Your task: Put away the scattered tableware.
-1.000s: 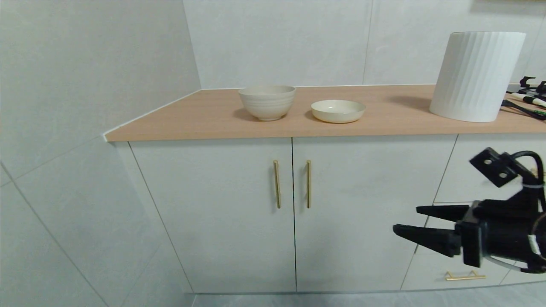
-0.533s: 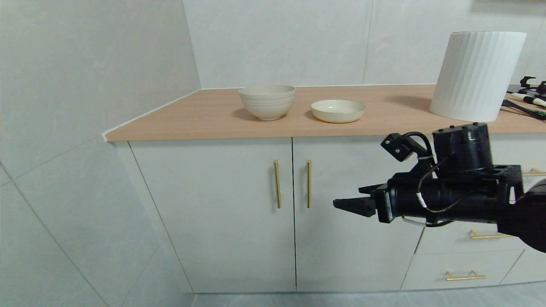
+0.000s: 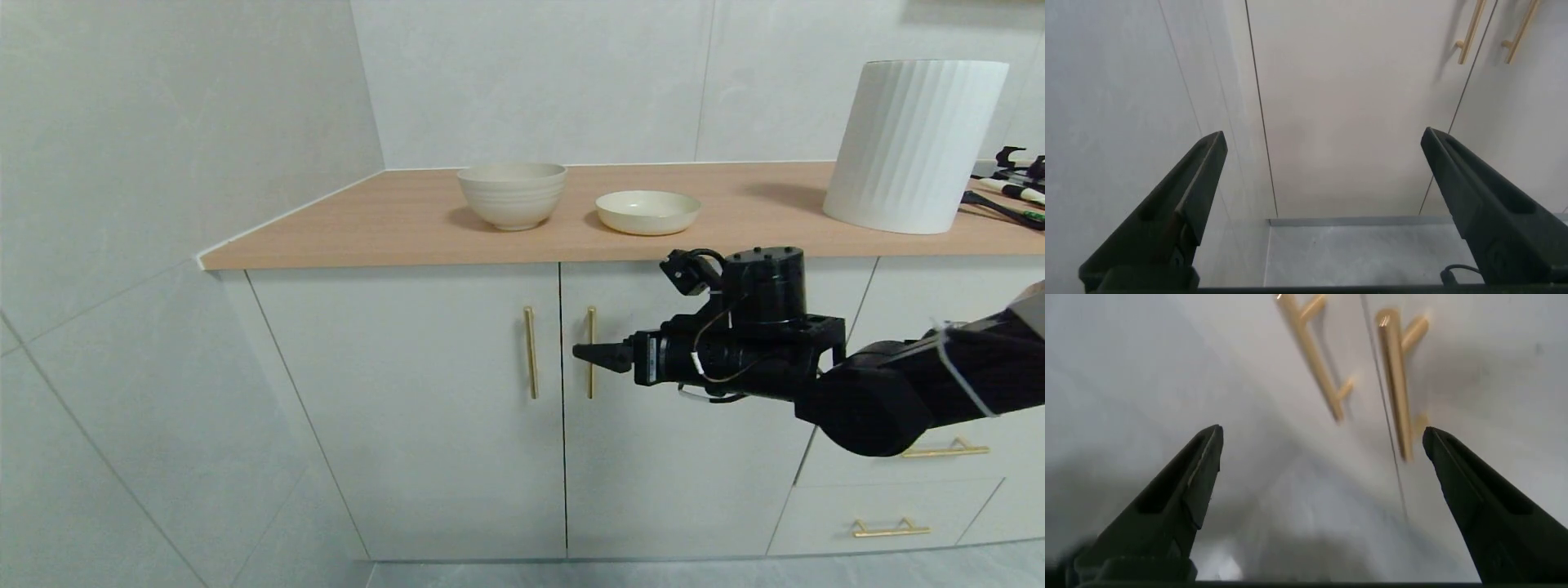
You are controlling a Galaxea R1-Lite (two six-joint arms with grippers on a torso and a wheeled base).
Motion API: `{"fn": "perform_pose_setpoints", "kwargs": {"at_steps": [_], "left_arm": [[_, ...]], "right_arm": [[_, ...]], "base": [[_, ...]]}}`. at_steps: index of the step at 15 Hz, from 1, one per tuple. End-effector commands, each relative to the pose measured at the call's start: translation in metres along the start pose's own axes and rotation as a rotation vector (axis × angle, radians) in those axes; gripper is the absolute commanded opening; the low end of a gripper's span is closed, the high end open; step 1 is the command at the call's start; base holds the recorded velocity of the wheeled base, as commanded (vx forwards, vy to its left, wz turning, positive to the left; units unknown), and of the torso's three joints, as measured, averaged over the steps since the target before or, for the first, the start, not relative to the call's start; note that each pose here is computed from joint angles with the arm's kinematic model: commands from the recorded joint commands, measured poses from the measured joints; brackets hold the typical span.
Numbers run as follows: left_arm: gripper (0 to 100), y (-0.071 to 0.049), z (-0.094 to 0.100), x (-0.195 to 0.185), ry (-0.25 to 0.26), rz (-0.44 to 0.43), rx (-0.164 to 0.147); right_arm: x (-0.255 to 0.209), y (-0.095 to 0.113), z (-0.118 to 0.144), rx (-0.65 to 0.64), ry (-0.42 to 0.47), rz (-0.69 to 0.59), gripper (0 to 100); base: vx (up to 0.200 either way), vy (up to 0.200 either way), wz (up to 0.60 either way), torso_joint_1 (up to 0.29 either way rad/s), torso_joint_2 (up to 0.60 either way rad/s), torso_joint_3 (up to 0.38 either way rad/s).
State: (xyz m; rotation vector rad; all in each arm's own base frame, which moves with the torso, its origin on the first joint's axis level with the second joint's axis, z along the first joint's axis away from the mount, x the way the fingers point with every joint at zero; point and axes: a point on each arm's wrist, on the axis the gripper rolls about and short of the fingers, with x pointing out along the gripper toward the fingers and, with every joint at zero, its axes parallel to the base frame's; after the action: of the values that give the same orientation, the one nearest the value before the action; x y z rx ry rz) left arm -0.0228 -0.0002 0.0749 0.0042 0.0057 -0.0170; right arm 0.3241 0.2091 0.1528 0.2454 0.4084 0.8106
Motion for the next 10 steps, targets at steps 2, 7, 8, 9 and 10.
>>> {"fn": "perform_pose_setpoints", "kwargs": {"at_steps": [2,7,8,9,10], "left_arm": [[100,0.000,0.000,0.000,0.000,0.000,0.000],[100,0.000,0.000,0.000,0.000,0.000,0.000],[100,0.000,0.000,0.000,0.000,0.000,0.000],[100,0.000,0.000,0.000,0.000,0.000,0.000],[100,0.000,0.000,0.000,0.000,0.000,0.000]], "right_arm": [[0.042,-0.014,-0.034,0.044,0.022,-0.066,100],[0.052,-0.016,-0.035,0.067,-0.015,-0.075,100],[0.056,-0.015,-0.037,0.063,-0.047,-0.059,100],[0.058,-0.016,-0.038,0.060,-0.059,-0.054,100],[0.061,-0.016,-0.037,0.057,-0.069,-0.049,100]], "base": [[0.000,0.000,0.00,0.000,0.00,0.000],[0.000,0.000,0.00,0.000,0.00,0.000],[0.000,0.000,0.00,0.000,0.00,0.000],[0.000,0.000,0.00,0.000,0.00,0.000],[0.000,0.000,0.00,0.000,0.00,0.000]]}}
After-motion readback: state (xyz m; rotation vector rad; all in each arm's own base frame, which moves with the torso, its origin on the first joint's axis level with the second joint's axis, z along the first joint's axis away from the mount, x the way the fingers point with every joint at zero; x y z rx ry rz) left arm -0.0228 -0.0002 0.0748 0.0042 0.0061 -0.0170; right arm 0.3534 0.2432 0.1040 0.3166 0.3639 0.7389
